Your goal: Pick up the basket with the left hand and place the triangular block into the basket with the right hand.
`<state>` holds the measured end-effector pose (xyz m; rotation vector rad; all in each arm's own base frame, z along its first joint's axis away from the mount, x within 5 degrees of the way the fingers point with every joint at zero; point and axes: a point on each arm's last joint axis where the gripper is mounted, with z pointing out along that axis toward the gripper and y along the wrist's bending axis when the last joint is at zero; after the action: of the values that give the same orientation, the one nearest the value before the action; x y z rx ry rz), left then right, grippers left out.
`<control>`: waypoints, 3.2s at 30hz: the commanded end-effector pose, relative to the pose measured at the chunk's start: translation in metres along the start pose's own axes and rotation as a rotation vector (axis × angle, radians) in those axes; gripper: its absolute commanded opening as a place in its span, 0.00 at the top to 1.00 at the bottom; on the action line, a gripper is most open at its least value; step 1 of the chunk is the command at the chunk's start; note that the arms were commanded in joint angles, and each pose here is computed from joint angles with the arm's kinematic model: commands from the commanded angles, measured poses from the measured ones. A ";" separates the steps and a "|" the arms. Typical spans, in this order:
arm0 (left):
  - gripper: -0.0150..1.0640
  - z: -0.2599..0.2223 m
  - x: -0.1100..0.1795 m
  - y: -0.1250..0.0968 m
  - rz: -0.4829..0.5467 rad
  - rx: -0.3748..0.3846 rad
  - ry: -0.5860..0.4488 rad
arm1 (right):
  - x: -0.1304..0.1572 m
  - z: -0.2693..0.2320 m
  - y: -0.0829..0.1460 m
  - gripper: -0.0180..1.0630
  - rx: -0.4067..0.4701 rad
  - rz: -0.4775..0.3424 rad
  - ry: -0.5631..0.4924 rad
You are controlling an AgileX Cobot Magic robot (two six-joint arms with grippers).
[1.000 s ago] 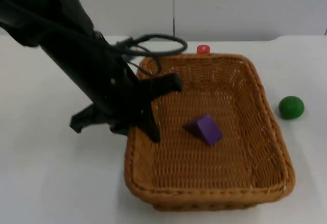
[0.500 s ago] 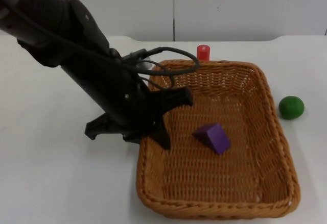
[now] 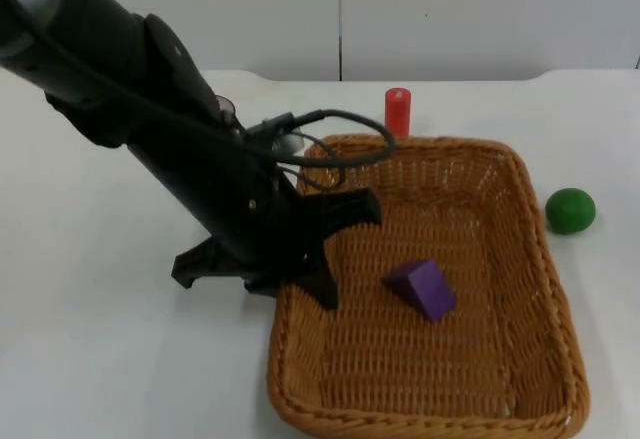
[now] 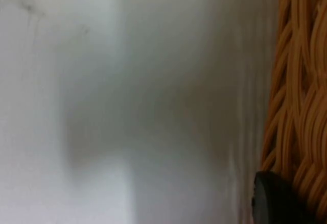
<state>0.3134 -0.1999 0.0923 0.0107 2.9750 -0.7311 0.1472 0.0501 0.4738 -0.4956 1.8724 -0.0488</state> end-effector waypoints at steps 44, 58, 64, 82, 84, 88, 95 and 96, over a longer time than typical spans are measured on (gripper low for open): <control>0.77 0.007 -0.003 0.001 -0.014 0.018 -0.020 | 0.001 -0.001 -0.001 0.02 0.009 -0.015 -0.003; 0.01 -0.022 -0.007 -0.011 0.057 -0.003 -0.096 | 0.001 -0.001 -0.001 0.02 0.007 -0.013 0.001; 0.01 -0.057 -0.011 -0.008 0.134 -0.172 -0.185 | 0.001 -0.001 -0.001 0.02 0.007 -0.013 0.001; 0.01 -0.249 0.015 -0.035 0.368 -0.410 -0.777 | 0.004 -0.001 -0.012 0.02 0.131 0.152 0.015; 0.01 -0.274 0.027 -0.038 0.400 -0.412 -0.857 | 0.004 -0.002 -0.019 0.02 0.213 0.173 0.005; 0.01 -0.303 0.044 -0.041 0.407 -0.383 -0.948 | 0.003 -0.002 -0.020 0.02 0.215 0.149 -0.002; 0.01 -0.331 0.067 -0.036 0.411 -0.412 -0.995 | 0.000 0.021 -0.004 0.02 0.034 0.148 0.016; 0.01 -0.331 0.067 -0.036 0.411 -0.422 -0.992 | 0.000 0.024 -0.004 0.02 0.020 0.153 0.021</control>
<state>0.2229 -0.0806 0.3942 0.1653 2.0069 -0.0215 0.1663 0.0490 0.4687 -0.3236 1.9238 0.0145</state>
